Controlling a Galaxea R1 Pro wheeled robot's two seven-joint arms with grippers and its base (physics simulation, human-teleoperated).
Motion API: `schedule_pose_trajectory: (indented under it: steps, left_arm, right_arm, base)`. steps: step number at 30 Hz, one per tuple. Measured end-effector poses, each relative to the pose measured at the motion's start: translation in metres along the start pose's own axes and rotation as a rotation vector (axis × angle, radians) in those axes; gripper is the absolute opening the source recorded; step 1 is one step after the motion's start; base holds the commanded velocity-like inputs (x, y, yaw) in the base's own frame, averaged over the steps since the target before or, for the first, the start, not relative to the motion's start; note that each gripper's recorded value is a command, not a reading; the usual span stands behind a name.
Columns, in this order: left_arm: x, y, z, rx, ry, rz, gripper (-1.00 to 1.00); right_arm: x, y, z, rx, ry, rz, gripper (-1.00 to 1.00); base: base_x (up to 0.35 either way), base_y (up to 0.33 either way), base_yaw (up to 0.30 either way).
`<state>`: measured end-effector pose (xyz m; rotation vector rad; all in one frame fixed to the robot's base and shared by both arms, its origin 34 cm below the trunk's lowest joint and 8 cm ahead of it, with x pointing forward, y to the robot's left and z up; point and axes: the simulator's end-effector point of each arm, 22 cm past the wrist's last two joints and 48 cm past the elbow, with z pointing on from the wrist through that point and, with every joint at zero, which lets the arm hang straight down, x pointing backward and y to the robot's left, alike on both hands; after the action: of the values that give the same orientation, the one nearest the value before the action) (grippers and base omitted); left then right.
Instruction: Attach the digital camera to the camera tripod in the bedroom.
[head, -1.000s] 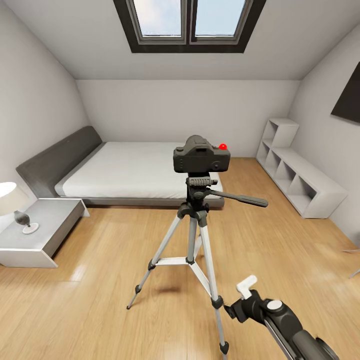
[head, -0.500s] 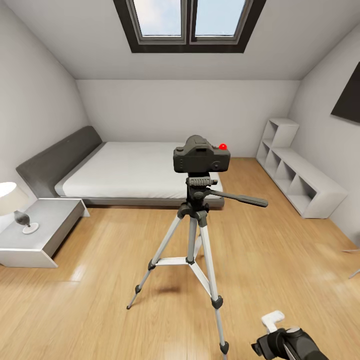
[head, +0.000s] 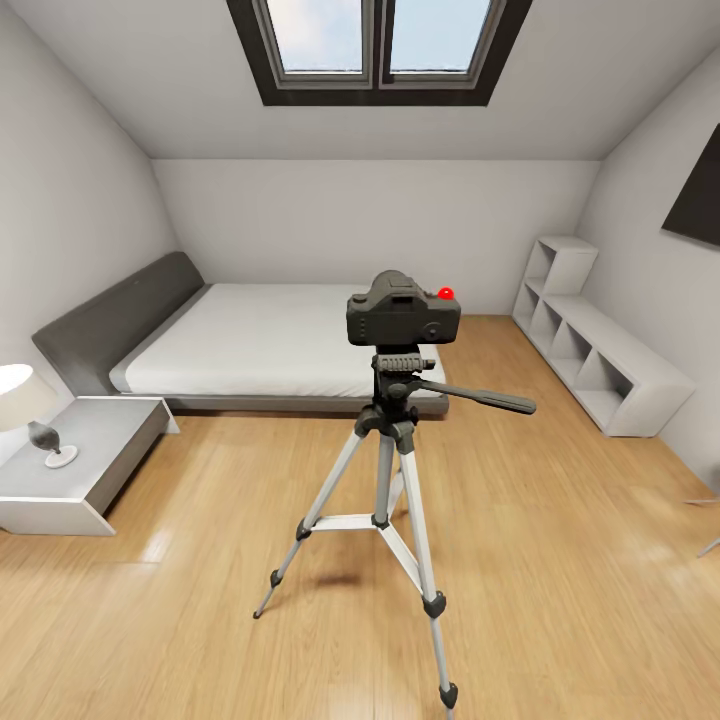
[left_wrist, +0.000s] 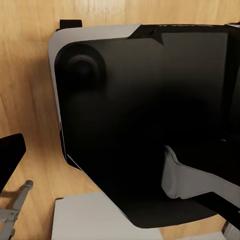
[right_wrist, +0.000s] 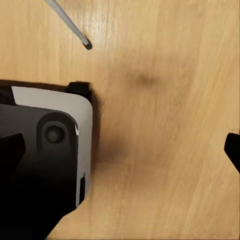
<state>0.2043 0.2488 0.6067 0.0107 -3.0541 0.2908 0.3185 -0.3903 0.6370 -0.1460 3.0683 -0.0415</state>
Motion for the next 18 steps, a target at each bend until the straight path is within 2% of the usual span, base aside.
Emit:
schedule_pose_trajectory:
  steps: [5,11,14,18]
  left_arm:
    - [0.000,-0.001,0.000,0.001,0.000,0.000,1.00]
    - [0.006,-0.001,0.001,-0.003,0.007,-0.001,1.00]
    - [0.011,0.003,0.001,-0.022,0.013,-0.003,1.00]
    - [0.015,0.015,0.001,-0.075,0.017,-0.009,1.00]
  right_arm:
    - [0.051,-0.001,0.010,0.014,0.023,0.025,1.00]
    - [0.102,0.003,0.013,0.031,0.048,0.047,1.00]
    - [0.117,0.010,0.013,0.030,0.053,0.064,1.00]
    - [0.133,0.033,0.014,0.013,0.062,0.089,1.00]
  base:
    - [0.000,0.000,0.000]
    - [0.000,0.000,0.000]
    - [0.000,0.000,0.000]
    - [0.000,0.000,0.000]
